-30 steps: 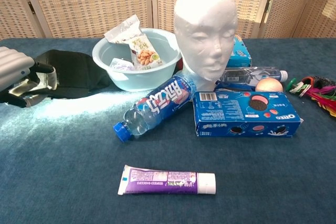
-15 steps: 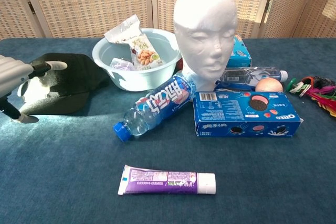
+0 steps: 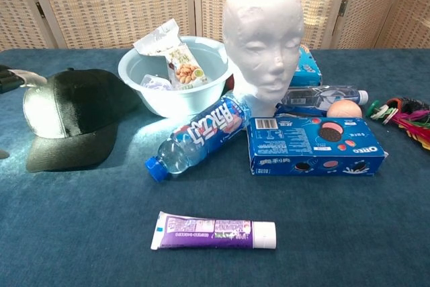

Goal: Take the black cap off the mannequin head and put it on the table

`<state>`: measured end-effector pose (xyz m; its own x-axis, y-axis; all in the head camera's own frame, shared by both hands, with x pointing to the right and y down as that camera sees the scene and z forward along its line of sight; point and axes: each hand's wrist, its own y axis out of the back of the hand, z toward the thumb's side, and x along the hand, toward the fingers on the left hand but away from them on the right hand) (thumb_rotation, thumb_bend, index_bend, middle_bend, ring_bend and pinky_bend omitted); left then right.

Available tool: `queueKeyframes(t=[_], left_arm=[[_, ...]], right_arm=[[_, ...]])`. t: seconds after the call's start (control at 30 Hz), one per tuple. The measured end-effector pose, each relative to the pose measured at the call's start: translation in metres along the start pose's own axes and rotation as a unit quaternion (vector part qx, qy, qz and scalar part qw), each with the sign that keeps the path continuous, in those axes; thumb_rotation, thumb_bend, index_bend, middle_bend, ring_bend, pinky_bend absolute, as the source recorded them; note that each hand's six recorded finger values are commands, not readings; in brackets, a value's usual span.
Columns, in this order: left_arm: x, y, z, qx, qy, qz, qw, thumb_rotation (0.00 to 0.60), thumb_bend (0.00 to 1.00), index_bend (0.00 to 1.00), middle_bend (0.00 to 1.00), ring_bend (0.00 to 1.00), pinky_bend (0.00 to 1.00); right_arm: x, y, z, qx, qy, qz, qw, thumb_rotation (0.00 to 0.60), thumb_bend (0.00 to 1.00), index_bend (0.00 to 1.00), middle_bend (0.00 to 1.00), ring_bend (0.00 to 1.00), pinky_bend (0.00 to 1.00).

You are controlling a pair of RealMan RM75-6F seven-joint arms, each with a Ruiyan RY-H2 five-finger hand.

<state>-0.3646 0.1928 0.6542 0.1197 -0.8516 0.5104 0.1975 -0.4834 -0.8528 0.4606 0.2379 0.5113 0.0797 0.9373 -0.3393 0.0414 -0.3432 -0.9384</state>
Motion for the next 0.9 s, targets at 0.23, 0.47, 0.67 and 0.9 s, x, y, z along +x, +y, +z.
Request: queueKeyframes(t=[0.23,0.47,0.67,0.9], left_arm=[[-0.014,0.012,-0.024,-0.058,0.038,0.024,0.9973,0.6,0.0,0.0,0.0,0.06,0.44],[-0.043,0.021,-0.052,-0.084,0.084,0.017,0.9928,0.6,0.0,0.0,0.0,0.07,0.44],[-0.07,0.023,-0.065,-0.087,0.102,0.009,0.991,0.6,0.0,0.0,0.0,0.07,0.44],[-0.096,0.028,-0.064,-0.098,0.102,0.023,0.9897,0.6,0.0,0.0,0.0,0.08,0.43]], right_arm=[[-0.002,-0.002,0.001,0.001,0.002,0.007,1.0,0.6,0.11,0.15,0.22,0.14,0.21],[-0.007,-0.005,0.006,-0.021,0.016,0.02,0.9995,0.6,0.11,0.15,0.22,0.14,0.21],[-0.012,-0.009,0.013,-0.019,0.035,0.03,0.9988,0.6,0.11,0.15,0.22,0.14,0.21],[-0.014,-0.015,0.021,-0.024,0.059,0.042,0.9971,0.6,0.11,0.15,0.22,0.14,0.21]])
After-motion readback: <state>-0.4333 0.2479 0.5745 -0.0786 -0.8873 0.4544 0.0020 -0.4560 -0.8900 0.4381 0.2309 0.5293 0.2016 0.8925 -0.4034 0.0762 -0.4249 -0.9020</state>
